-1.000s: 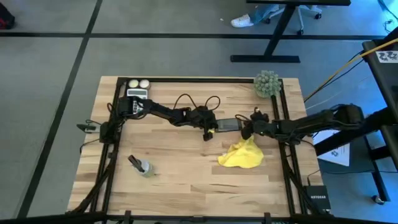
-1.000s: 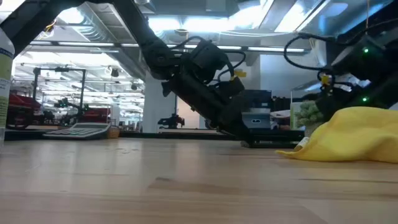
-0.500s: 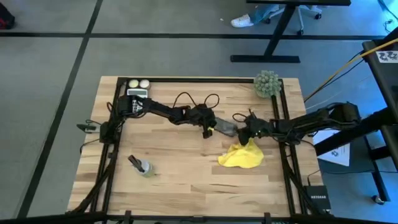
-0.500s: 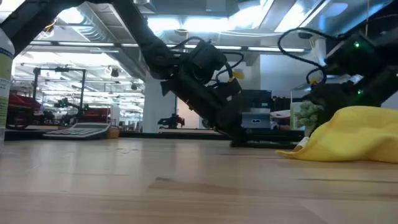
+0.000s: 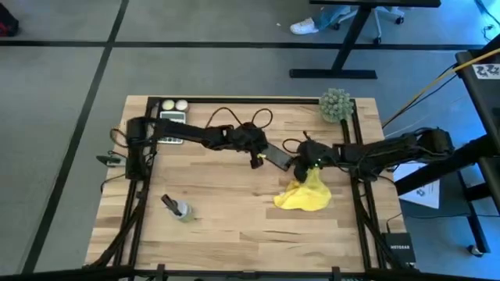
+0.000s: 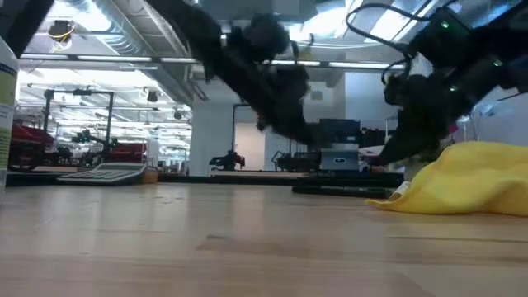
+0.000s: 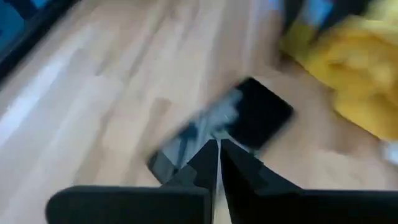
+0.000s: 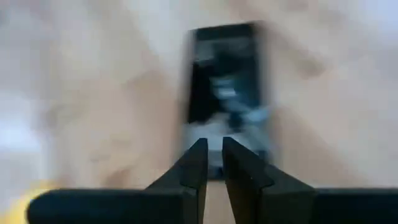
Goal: Apply microfiber cloth
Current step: Spray the black cellphone screen using the white spray bottle
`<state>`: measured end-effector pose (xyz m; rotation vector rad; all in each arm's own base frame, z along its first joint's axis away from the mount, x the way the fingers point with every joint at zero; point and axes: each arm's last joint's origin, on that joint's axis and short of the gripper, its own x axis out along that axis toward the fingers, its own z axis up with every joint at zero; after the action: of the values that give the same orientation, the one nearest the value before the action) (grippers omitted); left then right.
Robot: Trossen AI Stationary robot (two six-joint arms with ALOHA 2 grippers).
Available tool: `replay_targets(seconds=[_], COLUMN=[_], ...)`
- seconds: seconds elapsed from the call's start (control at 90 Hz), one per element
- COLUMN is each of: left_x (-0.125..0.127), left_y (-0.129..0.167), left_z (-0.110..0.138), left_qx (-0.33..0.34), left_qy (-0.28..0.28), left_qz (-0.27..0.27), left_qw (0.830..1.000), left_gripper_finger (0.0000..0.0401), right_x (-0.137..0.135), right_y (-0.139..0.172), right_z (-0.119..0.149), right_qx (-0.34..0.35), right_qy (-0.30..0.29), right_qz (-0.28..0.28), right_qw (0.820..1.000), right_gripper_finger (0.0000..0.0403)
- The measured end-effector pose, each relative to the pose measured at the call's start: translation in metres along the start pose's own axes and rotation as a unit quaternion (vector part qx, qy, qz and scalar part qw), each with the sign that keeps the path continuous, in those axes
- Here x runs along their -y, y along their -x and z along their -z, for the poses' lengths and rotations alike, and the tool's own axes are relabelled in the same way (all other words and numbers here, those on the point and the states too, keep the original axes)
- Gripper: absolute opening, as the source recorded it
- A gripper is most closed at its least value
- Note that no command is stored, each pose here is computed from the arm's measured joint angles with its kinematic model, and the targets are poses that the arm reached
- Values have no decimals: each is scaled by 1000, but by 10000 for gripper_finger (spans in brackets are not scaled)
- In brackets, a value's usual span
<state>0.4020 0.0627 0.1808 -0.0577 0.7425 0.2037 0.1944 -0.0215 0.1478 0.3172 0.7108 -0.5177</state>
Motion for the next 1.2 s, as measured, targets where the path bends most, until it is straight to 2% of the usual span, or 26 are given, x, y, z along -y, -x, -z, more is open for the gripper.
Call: replay_targets(seconds=[0.089,0.211,0.322,0.444,0.767,0.911,0.989,1.056,1.2], left_x=[10,20,22,19,-14,-26,-30,-31,-34], left_y=[-2,-11,-27,-38,-47,-47,-46,-43,-30], left_z=[12,26,41,45,46,46,45,42,30], left_qx=[-44,-33,-35,-25,-14,-15,-14,-10,5], left_qy=[-4,-7,1,-5,50,68,81,98,158], left_qz=[13,6,-8,-11,-45,-56,-45,-14,36], left_qw=[999,999,999,1000,998,996,996,995,987], left_gripper_finger=[1,1,1,1,1,1,1,1,8], right_x=[6,14,16,14,5,-5,-11,-15,-18], right_y=[-1,-9,-19,-28,-38,-36,-35,-34,-29], right_z=[0,6,16,20,20,18,13,8,-8], right_qx=[13,-19,-54,-74,-86,-84,-79,-74,-67], right_qy=[17,15,18,14,-35,-35,-21,-1,54], right_qz=[70,88,76,59,-23,-91,-111,-117,-105], right_qw=[997,996,995,995,995,992,991,990,991], right_gripper_finger=[33,33,33,33,33,33,33,33,33])
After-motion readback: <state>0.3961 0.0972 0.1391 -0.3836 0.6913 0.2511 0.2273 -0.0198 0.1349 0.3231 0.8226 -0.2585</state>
